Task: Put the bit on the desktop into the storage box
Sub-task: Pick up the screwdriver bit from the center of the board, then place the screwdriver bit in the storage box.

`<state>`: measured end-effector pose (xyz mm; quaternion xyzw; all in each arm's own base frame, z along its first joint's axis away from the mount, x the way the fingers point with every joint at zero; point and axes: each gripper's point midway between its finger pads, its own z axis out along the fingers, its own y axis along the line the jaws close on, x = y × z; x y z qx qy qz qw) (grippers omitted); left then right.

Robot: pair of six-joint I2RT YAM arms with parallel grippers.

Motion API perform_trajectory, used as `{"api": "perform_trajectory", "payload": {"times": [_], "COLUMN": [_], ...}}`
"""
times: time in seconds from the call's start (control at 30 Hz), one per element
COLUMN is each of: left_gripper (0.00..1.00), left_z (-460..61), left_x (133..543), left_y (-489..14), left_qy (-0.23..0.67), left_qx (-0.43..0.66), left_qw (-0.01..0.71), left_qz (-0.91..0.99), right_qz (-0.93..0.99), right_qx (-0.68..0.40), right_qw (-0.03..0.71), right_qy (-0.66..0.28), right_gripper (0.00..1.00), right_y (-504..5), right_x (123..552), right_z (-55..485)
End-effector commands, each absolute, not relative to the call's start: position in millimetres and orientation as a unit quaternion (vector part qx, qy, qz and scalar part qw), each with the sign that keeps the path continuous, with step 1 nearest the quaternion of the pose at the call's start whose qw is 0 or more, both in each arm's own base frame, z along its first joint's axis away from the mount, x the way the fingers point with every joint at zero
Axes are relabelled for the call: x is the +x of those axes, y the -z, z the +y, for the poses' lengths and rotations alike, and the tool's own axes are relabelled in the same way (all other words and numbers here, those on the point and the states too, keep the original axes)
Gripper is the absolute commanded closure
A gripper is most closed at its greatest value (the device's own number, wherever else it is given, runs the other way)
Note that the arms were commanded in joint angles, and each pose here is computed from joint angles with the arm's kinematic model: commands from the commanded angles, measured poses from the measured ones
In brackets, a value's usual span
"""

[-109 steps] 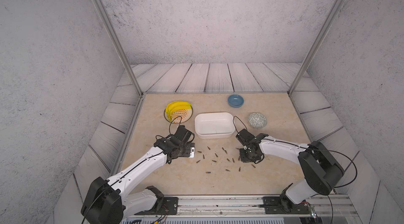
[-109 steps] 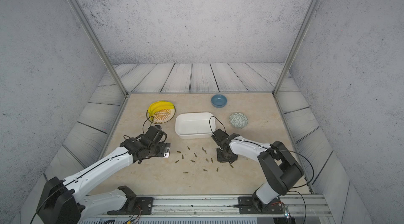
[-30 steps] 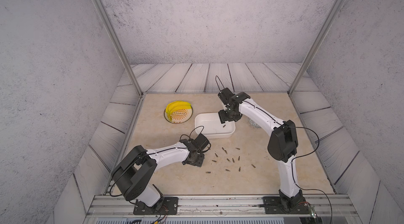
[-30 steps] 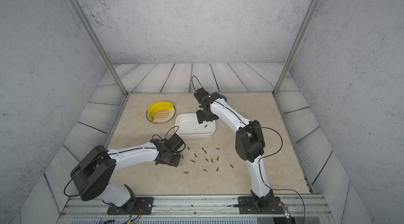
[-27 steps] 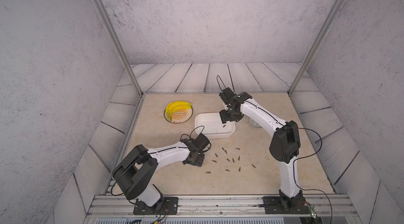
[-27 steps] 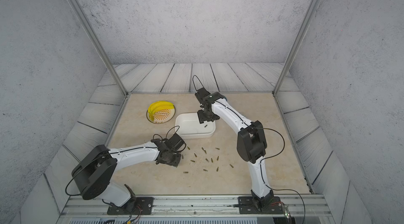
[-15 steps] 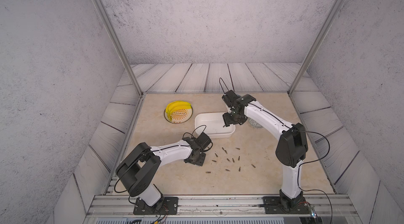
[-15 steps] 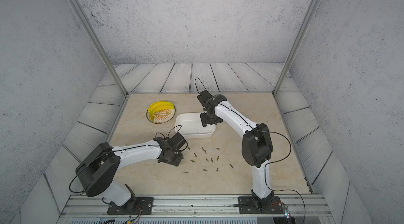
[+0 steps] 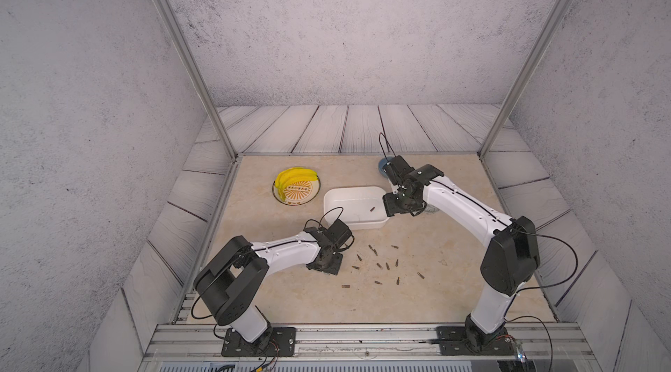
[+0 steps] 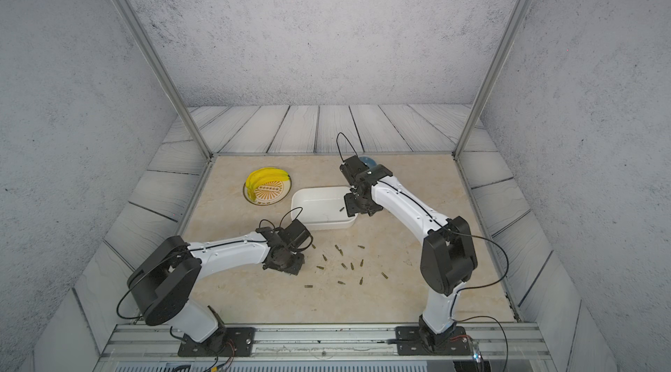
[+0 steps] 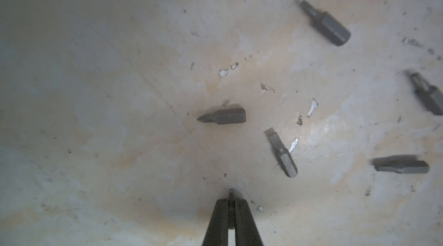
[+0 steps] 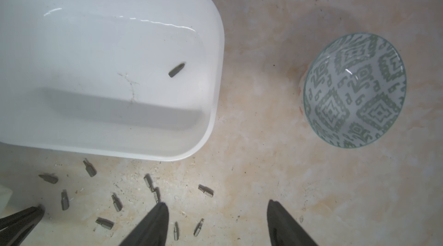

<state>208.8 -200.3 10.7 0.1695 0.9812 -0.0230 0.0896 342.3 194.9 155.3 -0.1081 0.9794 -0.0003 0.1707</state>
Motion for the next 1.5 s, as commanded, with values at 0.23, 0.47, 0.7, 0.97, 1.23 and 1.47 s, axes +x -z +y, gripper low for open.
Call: {"api": "perform_trajectory", "payload": {"times": [0.23,0.47,0.7,0.97,1.23,1.47], "left_gripper": [1.0,1.0,1.0,1.0,1.0,1.0], "left_z": [-201.2,-208.3,-210.9,-229.3,-251.0,-256.8], "left_x": [187.2,198.3,214.6,261.0,335.3,368.2], "left_y": [10.8,-25.0,-87.0,-130.0,-136.3,-97.6], "left_qy": [0.038,0.046,0.044,0.022,0.054,0.035], "left_qx": [0.177,0.19,0.205,0.236,0.235,0.237], "left_qw": [0.05,0.079,0.13,0.176,0.147,0.119], "left_qz": [0.982,0.977,0.969,0.956,0.959,0.963], "right_qz": [0.98,0.986,0.989,0.993,0.994,0.995], "right_qx": [-0.067,-0.051,-0.035,-0.014,0.012,0.019], "right_qw": [0.185,0.161,0.141,0.118,0.096,0.082], "right_qy": [0.019,0.009,-0.003,-0.016,-0.047,-0.052], "right_gripper": [0.3,0.3,0.3,0.3,0.3,0.31], "right_y": [-158.2,-133.6,-113.8,-93.8,-65.0,-51.4], "right_x": [305.1,275.9,252.2,226.6,199.7,189.7], "right_z": [157.0,144.1,135.7,127.2,125.0,123.5]}}
